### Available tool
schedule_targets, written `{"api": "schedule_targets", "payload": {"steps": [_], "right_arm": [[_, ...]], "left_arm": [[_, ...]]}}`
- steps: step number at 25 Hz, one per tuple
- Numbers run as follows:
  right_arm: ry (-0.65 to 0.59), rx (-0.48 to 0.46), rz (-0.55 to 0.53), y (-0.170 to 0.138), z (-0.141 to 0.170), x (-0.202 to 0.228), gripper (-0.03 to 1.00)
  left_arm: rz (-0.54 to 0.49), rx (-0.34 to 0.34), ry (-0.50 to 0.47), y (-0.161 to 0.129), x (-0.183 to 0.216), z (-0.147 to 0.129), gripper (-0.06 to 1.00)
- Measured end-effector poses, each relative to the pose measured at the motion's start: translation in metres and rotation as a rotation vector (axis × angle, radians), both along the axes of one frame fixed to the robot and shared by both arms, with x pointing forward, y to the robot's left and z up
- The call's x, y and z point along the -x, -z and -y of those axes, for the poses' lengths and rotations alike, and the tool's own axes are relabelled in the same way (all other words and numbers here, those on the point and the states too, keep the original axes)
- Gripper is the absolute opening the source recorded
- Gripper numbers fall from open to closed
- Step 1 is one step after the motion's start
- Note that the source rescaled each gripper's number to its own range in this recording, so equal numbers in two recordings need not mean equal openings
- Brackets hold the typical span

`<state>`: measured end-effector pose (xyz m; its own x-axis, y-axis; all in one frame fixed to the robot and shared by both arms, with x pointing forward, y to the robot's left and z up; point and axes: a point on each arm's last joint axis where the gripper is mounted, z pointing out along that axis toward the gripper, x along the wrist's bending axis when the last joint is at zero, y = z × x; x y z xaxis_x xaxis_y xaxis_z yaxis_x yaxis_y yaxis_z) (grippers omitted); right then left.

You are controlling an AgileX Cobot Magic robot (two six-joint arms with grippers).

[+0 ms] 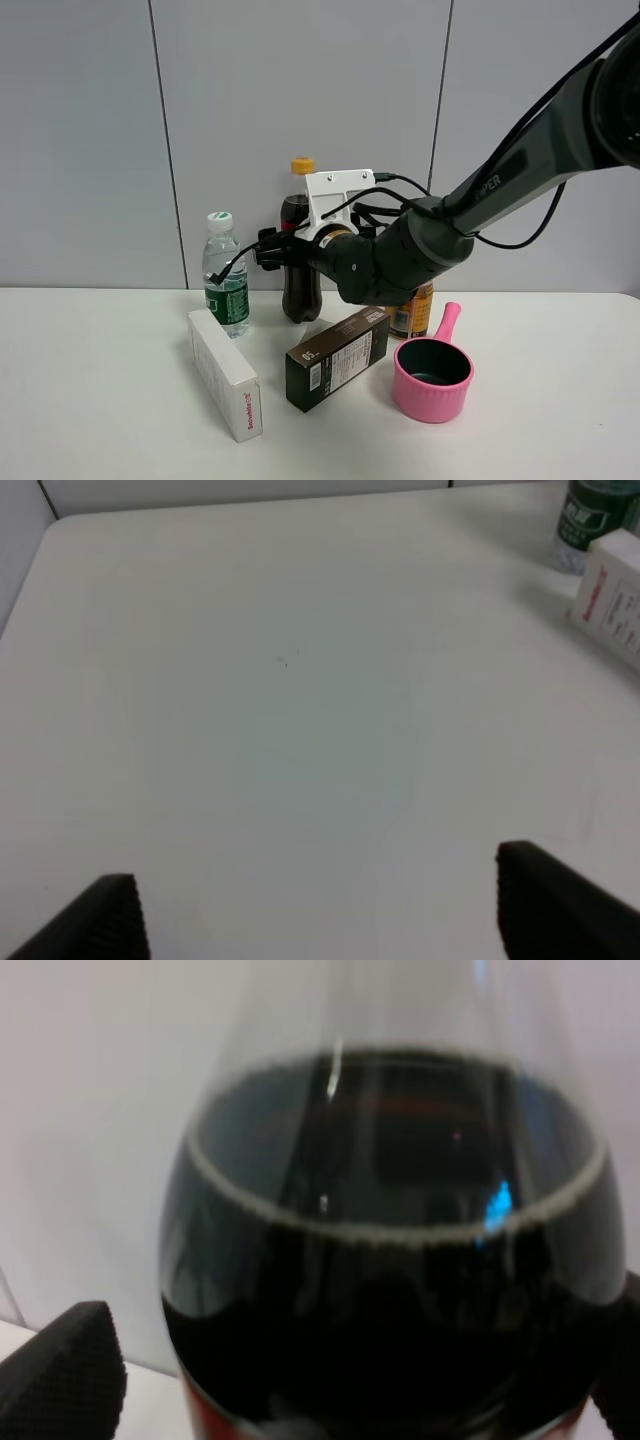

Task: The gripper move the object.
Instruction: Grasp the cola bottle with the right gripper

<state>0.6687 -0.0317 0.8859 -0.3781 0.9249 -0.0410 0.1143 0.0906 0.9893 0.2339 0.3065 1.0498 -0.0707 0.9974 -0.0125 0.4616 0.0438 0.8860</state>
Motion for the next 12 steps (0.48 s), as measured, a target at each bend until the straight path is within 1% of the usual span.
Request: {"api": "schedule_targets", "payload": {"steps": [3,5,8,9,10,12], "right_arm": [[0.003,-0.004,0.010,-0.0006,0.0002,-0.0002,0.78],[0.004,-0.005,0.015,-0.0011,0.0003,-0.0003,0.71],[0.004,-0.006,0.016,-0.0011,0.0003,-0.0003,0.53],[0.004,-0.006,0.016,-0.0011,0.0003,-0.0003,0.43],[0.004,-0.006,0.016,-0.0011,0.0003,-0.0003,0.32],[0.005,-0.008,0.017,-0.0012,0.0007,-0.0006,0.02]], "left_arm": [[0.000,0.000,0.000,0.0000,0.0000,0.0000,1.00],[0.000,0.000,0.000,0.0000,0.0000,0.0000,1.00],[0.000,0.000,0.000,0.0000,0.0000,0.0000,1.00],[0.000,0.000,0.000,0.0000,0.0000,0.0000,1.00],[0.000,0.000,0.000,0.0000,0.0000,0.0000,1.00],[0.000,0.000,0.000,0.0000,0.0000,0.0000,1.00]]}}
